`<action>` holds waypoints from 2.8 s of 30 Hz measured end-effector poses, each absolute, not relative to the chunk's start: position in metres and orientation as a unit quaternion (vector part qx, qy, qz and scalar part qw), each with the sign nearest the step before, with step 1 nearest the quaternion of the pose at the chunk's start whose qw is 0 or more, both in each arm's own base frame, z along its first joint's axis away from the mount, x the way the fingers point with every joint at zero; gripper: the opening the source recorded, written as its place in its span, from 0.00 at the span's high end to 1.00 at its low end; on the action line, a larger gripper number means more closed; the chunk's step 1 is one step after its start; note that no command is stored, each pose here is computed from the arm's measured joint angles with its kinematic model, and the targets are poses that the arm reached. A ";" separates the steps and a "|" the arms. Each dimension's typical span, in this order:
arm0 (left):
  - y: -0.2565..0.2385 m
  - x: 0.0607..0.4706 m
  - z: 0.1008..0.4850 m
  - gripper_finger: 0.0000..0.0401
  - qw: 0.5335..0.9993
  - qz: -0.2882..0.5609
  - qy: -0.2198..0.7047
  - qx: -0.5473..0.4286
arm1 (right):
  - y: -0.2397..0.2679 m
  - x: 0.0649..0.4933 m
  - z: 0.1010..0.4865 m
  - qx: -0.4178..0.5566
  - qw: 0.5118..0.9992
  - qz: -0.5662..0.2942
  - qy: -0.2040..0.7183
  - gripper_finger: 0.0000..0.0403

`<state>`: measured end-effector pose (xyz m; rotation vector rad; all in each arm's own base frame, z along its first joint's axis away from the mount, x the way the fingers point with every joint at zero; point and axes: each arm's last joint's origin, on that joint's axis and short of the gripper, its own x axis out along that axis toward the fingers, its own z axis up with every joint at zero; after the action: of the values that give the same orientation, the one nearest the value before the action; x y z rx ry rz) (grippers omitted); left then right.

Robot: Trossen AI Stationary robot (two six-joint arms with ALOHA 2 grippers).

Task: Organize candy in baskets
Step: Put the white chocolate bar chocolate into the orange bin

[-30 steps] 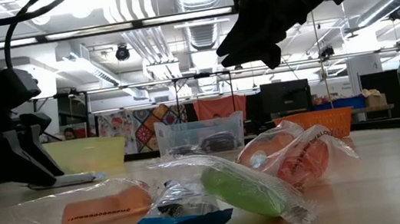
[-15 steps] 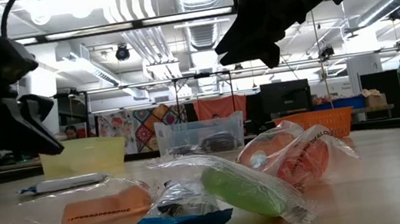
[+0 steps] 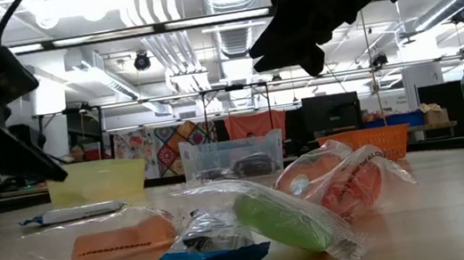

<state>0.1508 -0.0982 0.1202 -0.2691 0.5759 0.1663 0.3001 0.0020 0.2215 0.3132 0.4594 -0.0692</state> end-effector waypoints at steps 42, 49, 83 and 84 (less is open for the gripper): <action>-0.110 0.159 0.078 0.95 0.951 0.138 0.268 -0.062 | 0.006 0.303 0.220 0.225 0.949 -0.075 0.209 0.64; -0.112 0.164 0.091 0.99 0.963 0.132 0.228 -0.051 | 0.009 0.319 0.199 0.253 0.942 -0.076 0.209 0.64; -0.125 0.206 0.136 0.99 0.985 0.135 0.108 -0.003 | 0.035 0.406 0.178 0.113 0.971 0.099 0.185 0.62; -0.125 0.206 0.137 0.99 0.985 0.135 0.108 0.001 | 0.036 0.406 0.178 0.111 0.971 0.100 0.184 0.66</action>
<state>0.2064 -0.1247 0.1369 0.0010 0.2177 0.2721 0.4059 0.0356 0.1781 0.2234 0.3725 0.2014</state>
